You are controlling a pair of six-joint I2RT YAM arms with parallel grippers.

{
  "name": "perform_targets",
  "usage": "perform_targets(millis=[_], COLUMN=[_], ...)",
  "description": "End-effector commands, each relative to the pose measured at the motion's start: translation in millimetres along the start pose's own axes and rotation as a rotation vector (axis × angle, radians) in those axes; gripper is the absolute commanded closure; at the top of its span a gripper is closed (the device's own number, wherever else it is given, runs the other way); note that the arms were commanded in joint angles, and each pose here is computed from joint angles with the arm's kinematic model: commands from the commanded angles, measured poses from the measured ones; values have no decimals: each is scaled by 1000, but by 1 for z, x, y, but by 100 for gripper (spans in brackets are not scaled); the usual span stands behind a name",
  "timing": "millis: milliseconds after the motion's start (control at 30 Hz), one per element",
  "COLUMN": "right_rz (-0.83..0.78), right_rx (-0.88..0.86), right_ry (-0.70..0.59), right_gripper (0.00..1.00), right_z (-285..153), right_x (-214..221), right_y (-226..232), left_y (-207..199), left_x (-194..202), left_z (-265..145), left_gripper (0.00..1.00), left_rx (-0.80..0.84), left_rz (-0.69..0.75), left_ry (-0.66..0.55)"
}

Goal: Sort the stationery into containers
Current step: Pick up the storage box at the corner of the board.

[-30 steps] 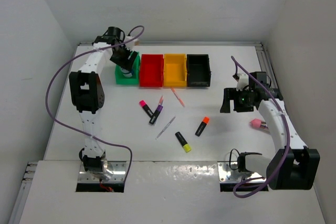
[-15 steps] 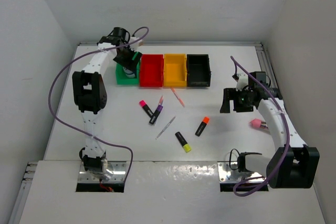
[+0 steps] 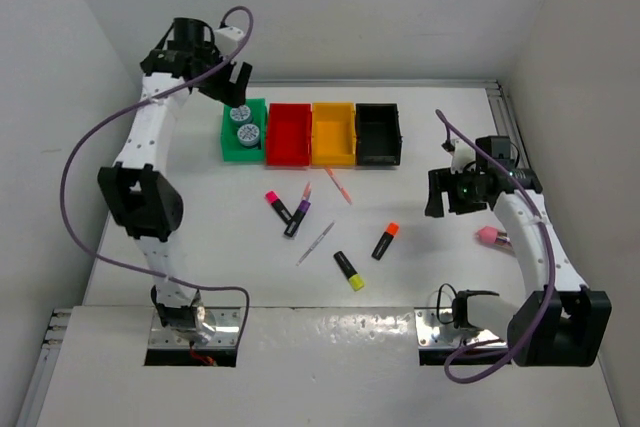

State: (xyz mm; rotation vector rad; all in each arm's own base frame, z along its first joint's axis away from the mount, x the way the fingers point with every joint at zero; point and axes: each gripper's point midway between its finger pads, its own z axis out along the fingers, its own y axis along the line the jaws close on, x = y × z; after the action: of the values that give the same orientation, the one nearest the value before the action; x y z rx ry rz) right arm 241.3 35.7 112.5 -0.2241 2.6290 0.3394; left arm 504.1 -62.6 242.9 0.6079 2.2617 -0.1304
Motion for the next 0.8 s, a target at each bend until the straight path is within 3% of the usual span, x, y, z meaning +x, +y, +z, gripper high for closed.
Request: perform_targets(millis=[0, 133, 300, 400, 500, 767], right_rz=[-106, -204, -341, -439, -507, -616], right_rx=[73, 208, 337, 356, 320, 255], right_ry=[-35, 67, 225, 295, 363, 462], right_gripper=[26, 40, 44, 36, 21, 19], right_z=[-13, -19, -35, -49, -52, -35], right_x=[-3, 13, 33, 37, 43, 56], right_y=[-13, -45, -89, -116, -130, -159], left_y=[-17, -39, -65, -79, -84, -89], left_x=[-20, 38, 75, 87, 86, 77], left_z=[-66, -64, -72, -70, -68, -64], left_gripper=[13, 24, 22, 20, 19, 16], left_rx=[49, 127, 233, 290, 311, 309], left_rz=[61, 83, 73, 77, 80, 82], left_ry=[-132, -33, -7, 1, 0, -5])
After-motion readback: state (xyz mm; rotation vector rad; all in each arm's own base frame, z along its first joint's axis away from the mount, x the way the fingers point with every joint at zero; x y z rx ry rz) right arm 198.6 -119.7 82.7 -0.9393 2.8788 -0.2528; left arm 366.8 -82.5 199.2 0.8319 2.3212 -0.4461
